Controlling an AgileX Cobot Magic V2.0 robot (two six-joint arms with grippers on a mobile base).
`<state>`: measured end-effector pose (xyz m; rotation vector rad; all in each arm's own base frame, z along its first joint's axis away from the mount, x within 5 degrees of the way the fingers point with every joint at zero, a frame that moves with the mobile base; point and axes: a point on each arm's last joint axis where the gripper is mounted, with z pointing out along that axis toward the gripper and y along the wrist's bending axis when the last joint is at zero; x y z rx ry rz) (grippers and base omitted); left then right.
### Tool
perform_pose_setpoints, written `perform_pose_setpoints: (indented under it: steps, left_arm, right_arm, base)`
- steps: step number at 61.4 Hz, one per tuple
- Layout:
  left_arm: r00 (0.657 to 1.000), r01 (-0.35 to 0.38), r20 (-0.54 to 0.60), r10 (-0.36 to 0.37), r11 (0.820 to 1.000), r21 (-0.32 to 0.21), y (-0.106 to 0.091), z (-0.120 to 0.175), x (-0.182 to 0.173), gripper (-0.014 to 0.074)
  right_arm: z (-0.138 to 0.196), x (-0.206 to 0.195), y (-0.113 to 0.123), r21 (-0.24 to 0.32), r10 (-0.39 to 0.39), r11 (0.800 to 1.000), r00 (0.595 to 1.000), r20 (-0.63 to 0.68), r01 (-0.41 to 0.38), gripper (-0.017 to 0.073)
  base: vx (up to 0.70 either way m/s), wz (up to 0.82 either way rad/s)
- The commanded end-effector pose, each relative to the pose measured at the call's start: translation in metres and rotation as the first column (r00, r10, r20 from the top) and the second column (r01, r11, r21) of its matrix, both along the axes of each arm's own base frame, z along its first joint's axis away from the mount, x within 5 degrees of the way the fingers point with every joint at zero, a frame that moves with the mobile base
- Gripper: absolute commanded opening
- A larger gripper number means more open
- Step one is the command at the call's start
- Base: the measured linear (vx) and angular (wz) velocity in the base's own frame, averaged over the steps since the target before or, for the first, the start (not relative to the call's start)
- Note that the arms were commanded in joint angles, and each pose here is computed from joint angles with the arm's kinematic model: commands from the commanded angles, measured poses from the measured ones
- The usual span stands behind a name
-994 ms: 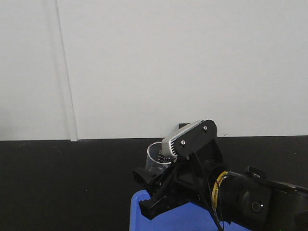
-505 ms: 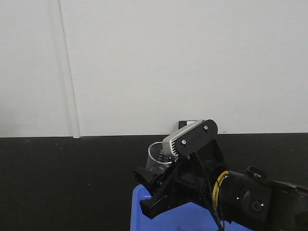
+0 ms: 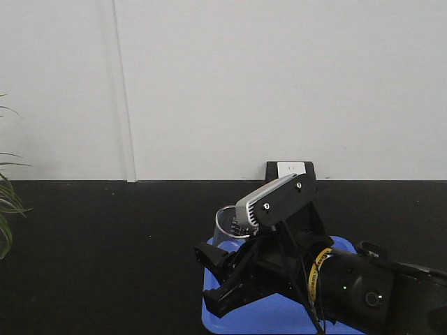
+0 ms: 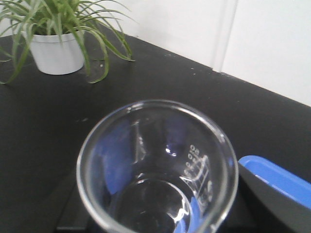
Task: Move beaker to silver tray on left bench
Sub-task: 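Hold the beaker in the right gripper while the base drives to the silver tray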
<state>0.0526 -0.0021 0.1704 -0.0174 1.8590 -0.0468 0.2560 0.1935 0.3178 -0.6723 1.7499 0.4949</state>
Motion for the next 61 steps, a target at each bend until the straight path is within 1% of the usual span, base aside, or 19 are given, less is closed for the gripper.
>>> perform_pose_setpoints:
  steps: [1,61]
  left_arm:
    - [0.998,-0.001,0.066,0.002,1.000,-0.005,0.0001,0.0009,0.0019,0.0001]
    - [0.998,-0.001,0.066,0.002,1.000,-0.005,0.0001,0.0009,0.0019,0.0001]
  right_arm:
    - [0.0255,-0.0055,-0.0007,0.068,0.028,0.997,0.997,0.070,-0.032,-0.0014]
    - [0.0255,-0.0056,-0.0006,0.068,0.028,0.997,0.997,0.070,-0.033,-0.0014]
  base:
    - [-0.25,0.06]
    - [-0.30,0.00]
